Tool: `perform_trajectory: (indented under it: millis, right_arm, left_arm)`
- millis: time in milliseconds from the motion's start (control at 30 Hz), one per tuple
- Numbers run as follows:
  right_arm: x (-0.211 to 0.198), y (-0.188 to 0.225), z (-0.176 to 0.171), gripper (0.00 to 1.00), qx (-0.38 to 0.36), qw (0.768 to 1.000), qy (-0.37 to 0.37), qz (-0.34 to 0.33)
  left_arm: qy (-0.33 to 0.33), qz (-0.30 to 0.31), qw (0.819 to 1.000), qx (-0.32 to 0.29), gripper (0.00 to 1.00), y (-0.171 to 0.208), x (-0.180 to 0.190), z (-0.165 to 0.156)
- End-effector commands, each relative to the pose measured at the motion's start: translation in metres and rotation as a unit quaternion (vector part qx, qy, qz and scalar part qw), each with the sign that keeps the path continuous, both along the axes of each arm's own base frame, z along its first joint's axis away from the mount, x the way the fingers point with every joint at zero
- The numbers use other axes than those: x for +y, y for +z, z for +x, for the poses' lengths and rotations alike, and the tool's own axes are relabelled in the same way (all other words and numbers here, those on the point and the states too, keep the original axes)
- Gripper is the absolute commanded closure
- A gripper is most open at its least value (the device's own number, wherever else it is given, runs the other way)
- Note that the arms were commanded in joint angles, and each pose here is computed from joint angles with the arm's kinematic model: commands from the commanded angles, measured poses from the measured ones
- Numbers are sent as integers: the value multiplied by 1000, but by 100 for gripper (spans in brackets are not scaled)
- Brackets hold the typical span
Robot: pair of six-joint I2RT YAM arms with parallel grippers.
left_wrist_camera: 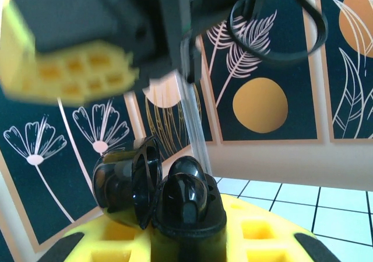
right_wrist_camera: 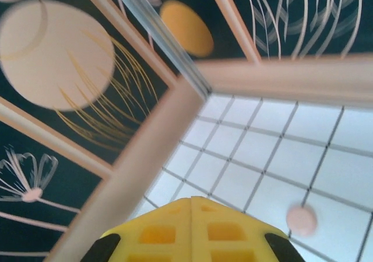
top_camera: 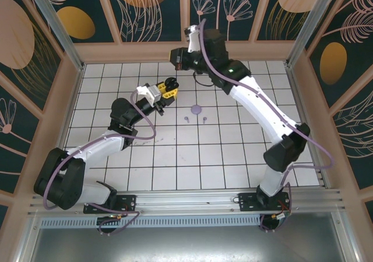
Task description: Insert the wireless bluetooth earbuds into the charging case
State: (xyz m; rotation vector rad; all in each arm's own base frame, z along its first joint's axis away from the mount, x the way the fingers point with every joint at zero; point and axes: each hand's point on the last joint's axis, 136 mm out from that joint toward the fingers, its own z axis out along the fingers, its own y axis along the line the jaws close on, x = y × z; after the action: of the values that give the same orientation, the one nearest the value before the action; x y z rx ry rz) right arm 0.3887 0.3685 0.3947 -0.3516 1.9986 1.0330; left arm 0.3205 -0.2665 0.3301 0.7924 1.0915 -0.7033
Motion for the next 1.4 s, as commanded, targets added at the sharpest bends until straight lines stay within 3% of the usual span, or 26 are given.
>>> perform_trajectory:
  millis: [0,400,533,667,767,900,1067,1233,1367]
  right_arm:
    - [2,-16,-12,95,39,999,26,-26]
    - [2,-41,-71,98,62,995,47,-67]
    - [-18,-31,-63,98,52,997,2,-52]
    - [-62,-8,-41,92,36,995,-88,-4]
    - [-92,-18,-31,86,41,989,-138,18]
    - [-107,-61,-29,81,74,984,-164,1]
    - [-111,-122,-33,69,122,977,-173,-26]
    - [-110,-163,-41,61,157,971,-177,-37]
    - [-110,-176,-48,59,166,968,-184,-46]
  left_arm:
    - [-15,7,1000,6,100,-8,-5,-3]
    - [6,9,999,40,100,-13,-5,12]
    - [5,-10,998,58,100,-10,-4,14]
    - [13,-29,990,140,100,-29,-2,24]
    - [21,-44,974,223,100,-61,1,27]
    - [46,-71,941,329,100,-109,13,25]
    - [101,-65,881,458,100,-172,27,24]
    - [124,-20,832,541,100,-222,30,19]
    - [149,-8,807,571,95,-245,39,20]
